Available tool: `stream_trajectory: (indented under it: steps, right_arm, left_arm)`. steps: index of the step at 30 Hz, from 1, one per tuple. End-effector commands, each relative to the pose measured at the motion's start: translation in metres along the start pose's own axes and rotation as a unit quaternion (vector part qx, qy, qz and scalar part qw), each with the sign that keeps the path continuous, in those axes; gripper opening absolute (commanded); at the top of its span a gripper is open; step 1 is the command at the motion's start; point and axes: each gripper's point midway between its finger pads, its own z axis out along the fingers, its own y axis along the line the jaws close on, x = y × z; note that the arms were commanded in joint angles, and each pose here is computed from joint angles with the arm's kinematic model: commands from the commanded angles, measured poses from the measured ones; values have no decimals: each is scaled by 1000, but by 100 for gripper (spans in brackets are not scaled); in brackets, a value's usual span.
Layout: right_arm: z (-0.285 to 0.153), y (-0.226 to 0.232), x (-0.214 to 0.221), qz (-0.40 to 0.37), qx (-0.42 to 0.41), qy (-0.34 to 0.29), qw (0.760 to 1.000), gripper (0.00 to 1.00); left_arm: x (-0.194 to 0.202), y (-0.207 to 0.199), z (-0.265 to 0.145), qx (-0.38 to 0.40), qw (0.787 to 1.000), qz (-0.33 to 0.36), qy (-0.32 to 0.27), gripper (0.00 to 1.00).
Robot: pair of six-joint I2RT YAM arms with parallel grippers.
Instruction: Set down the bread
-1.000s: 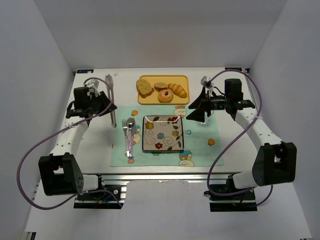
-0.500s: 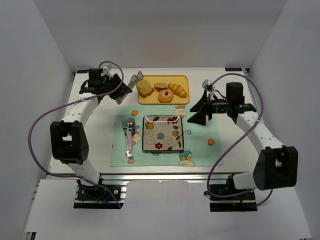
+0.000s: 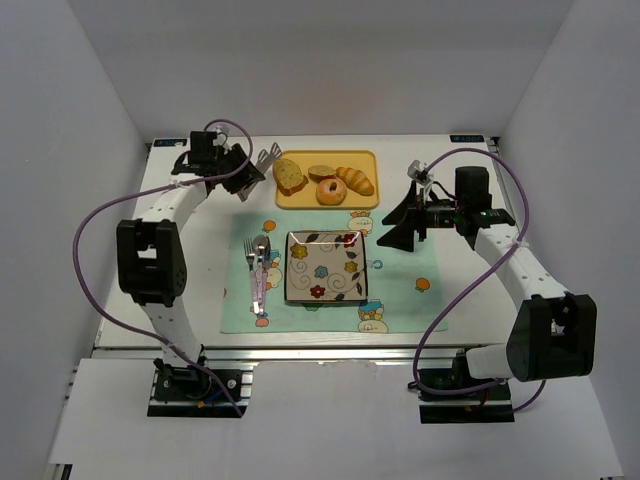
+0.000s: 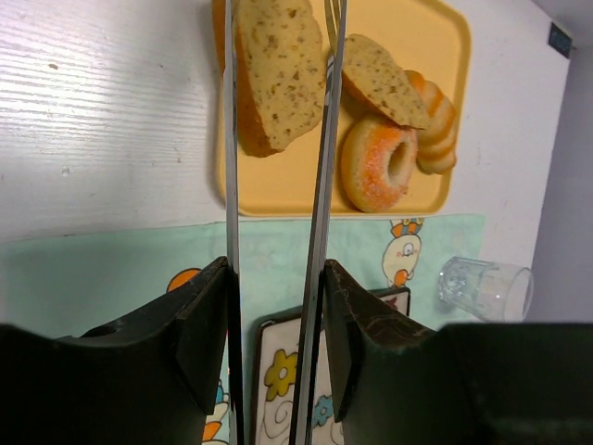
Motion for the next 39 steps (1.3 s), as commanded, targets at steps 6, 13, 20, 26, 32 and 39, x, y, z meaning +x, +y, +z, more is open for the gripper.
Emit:
stream_trajectory:
  steps: [6,13,20,26,32,39]
  right_arm:
    - [-2,1,-7,-16,-7,-10,1000,89]
    - [-2,-3,-6,-14,-5,-10,1000,89]
    - [-2,-5,-6,-11,-3,-10,1000,89]
    - [-3,-5,-5,-12,-3,-10,1000,89]
    - [-4,-3,-4,-9,-4,-10,1000,89]
    - [-4,-1,-4,-12,-7,-11,1000,89]
  left_arm:
    - [-5,9,14,-25,999,24,-6,53]
    - [14,10,21,1,1000,23,19,53]
    - [29,11,21,16,998,27,45,47]
    - [22,5,12,19,999,35,29,29]
    - [-2,-13,-2,29,998,49,-12,13]
    - [-12,-38,-31,62,995,65,-42,3]
